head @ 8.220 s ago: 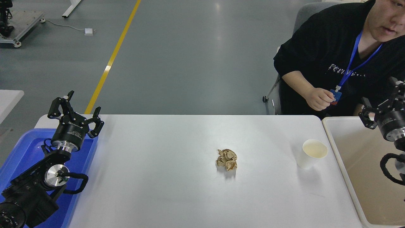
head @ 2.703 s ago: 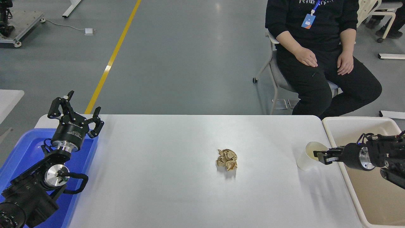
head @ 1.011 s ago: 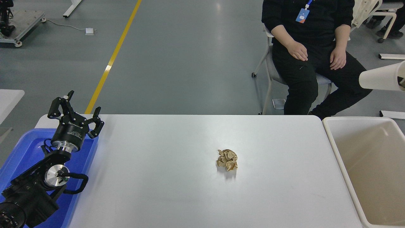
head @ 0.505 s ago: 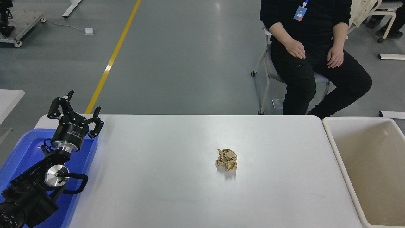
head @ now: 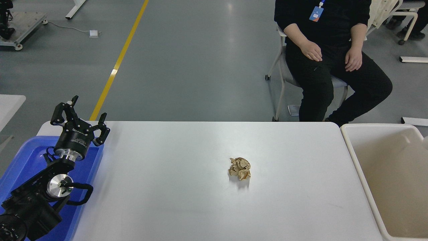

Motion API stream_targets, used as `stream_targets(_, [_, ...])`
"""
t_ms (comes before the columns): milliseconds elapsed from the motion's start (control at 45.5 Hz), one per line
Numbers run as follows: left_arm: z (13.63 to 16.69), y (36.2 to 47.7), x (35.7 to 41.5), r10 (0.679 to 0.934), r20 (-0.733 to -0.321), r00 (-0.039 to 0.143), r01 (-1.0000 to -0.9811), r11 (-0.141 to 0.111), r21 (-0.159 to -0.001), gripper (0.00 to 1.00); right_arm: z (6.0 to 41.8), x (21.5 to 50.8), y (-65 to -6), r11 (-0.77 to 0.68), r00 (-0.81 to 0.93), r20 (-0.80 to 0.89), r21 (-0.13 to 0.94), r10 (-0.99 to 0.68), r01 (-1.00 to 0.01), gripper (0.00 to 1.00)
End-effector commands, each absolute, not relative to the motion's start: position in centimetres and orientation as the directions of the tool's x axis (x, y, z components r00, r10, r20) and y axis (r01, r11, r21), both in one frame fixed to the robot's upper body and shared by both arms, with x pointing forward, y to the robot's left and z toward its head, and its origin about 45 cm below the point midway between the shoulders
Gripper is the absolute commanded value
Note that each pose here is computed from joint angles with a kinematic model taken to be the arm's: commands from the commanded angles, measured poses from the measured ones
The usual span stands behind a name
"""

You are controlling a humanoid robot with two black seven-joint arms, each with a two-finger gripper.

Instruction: Clean the table surface

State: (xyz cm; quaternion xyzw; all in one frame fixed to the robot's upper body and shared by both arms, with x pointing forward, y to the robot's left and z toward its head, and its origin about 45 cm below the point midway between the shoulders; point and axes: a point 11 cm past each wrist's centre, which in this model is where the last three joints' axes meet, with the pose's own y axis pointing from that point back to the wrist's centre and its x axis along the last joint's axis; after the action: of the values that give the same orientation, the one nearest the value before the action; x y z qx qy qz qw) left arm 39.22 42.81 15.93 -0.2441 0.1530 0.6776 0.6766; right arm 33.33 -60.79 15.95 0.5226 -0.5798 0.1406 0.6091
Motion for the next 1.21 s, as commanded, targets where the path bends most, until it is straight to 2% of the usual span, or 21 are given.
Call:
stream_targets(0, [15.95,42.9,39.21,0.843,-0.537,0.034,-0.9917,-0.038,-0.123,1.0,11.8,32.8,-57.8,0.391,0.317,0.835,0.503,-0.449,-0.771,0.0])
stream_targets(725, [15.95,42.9,39.21,0.843,-0.537,0.034,-0.9917,-0.038,-0.123,1.0,10.2,30.9,-58.2,0.419,0.326,0.824,0.528,-0.463,-0.739,0.0])
stream_targets(791, [15.95,42.9,39.21,0.843,-0.537,0.034,-0.9917,-0.038,-0.123,1.0,10.2,30.6,-58.5,0.443,0.31,0.824,0.528,-0.474,-0.725,0.2])
stream_targets(813, [15.95,42.9,39.21,0.843,-0.537,0.034,-0.9917,-0.038,-0.123,1.0,10.2,30.5,-58.7,0.45,0.3,0.824,0.525,-0.481,-0.722,0.33])
stream_targets(879, [15.95,42.9,39.21,0.843,-0.537,0.034,-0.9917,-0.038,-0.123,1.0,10.3,30.5,-58.8,0.459,0.267,0.822,0.516,-0.503,-0.723,0.81])
stream_targets(901, [15.97,42.9,39.21,0.843,-0.537,0.034,-0.9915,-0.039,-0.124,1.0,10.3,30.5,-58.8,0.461,0.258,0.821,0.514,-0.51,-0.723,0.91])
stream_targets(923, [15.92,42.8,39.22,0.842,-0.538,0.035,-0.9917,-0.038,-0.123,1.0,10.3,30.5,-58.8,0.462,0.252,0.82,0.512,-0.515,-0.724,0.96])
stream_targets(1187, [15.95,42.9,39.21,0.843,-0.537,0.034,-0.9917,-0.038,-0.123,1.0,10.6,30.2,-59.3,0.478,0.23,0.828,0.496,-0.511,-0.725,0.98])
